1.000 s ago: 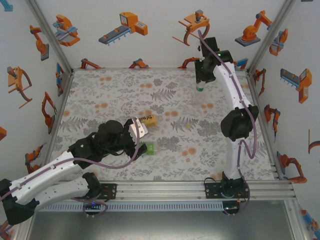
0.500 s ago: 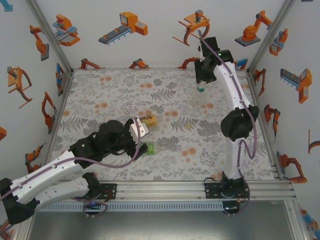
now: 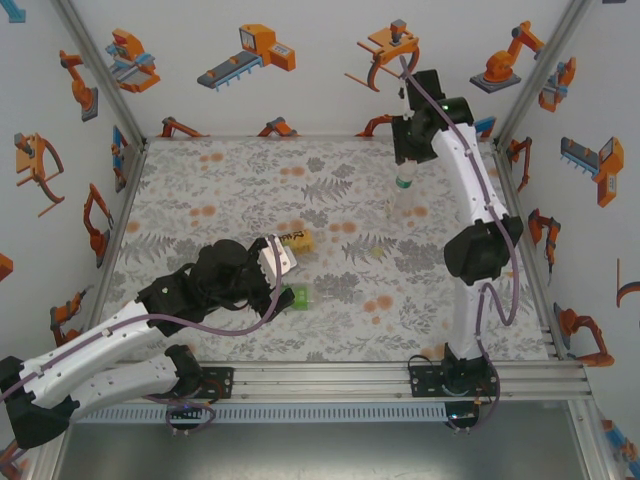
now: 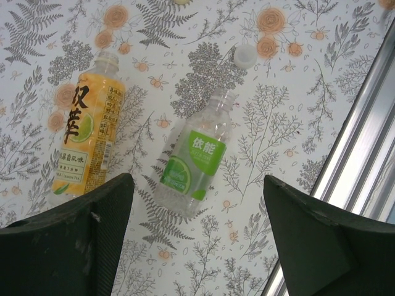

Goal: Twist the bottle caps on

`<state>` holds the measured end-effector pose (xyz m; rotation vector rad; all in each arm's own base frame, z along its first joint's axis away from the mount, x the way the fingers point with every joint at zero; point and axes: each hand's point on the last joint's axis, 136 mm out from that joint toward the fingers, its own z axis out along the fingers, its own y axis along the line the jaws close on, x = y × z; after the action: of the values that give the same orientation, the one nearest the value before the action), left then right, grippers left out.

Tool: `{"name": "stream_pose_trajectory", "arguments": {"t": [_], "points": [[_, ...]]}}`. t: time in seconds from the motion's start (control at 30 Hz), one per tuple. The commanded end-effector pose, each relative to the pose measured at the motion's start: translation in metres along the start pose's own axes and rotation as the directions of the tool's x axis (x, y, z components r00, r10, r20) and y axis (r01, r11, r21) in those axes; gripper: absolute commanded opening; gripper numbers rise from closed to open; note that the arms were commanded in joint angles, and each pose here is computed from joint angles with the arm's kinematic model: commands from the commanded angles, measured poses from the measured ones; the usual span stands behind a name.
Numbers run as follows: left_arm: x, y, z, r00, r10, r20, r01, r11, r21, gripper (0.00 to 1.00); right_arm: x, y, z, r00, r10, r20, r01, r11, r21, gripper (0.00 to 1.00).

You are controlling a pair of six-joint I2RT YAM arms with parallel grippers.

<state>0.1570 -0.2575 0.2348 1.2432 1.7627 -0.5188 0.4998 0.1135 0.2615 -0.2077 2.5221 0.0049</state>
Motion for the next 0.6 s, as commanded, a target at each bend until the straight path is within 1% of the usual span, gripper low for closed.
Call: {"name": "stream_pose_trajectory", "arguments": {"t": [0.0,0.13,0.27,0.43,0.57], "points": [[-0.012,0.002,-0.008,1.0,0.008,0.02,-0.008,1.0,-0.005,0.79,-0.007,-0.008,-0.038,0.998,-0.005,0.06,0.004,1.0,0.012,0.48],[-0.004,0.005,-0.005,0.999,0.04,-0.018,-0.04,0.999,-0.02,0.79,-0.004,-0.01,-0.055,0.997,-0.014,0.077,0.013,1.0,0.009,0.48],[0.007,0.007,0.004,0.994,0.085,-0.068,-0.087,0.996,-0.027,0.8,0.011,-0.01,-0.064,0.998,-0.022,0.064,0.022,1.0,0.004,0.48],[0.023,0.005,0.023,0.978,0.146,-0.15,-0.146,0.989,0.012,0.8,0.041,-0.008,-0.075,0.999,-0.024,0.047,0.025,0.999,-0.024,0.48],[0.04,0.0,0.038,0.948,0.224,-0.226,-0.209,0.974,0.09,0.83,0.068,-0.007,-0.089,0.999,-0.024,0.044,0.026,0.999,-0.047,0.49]]}}
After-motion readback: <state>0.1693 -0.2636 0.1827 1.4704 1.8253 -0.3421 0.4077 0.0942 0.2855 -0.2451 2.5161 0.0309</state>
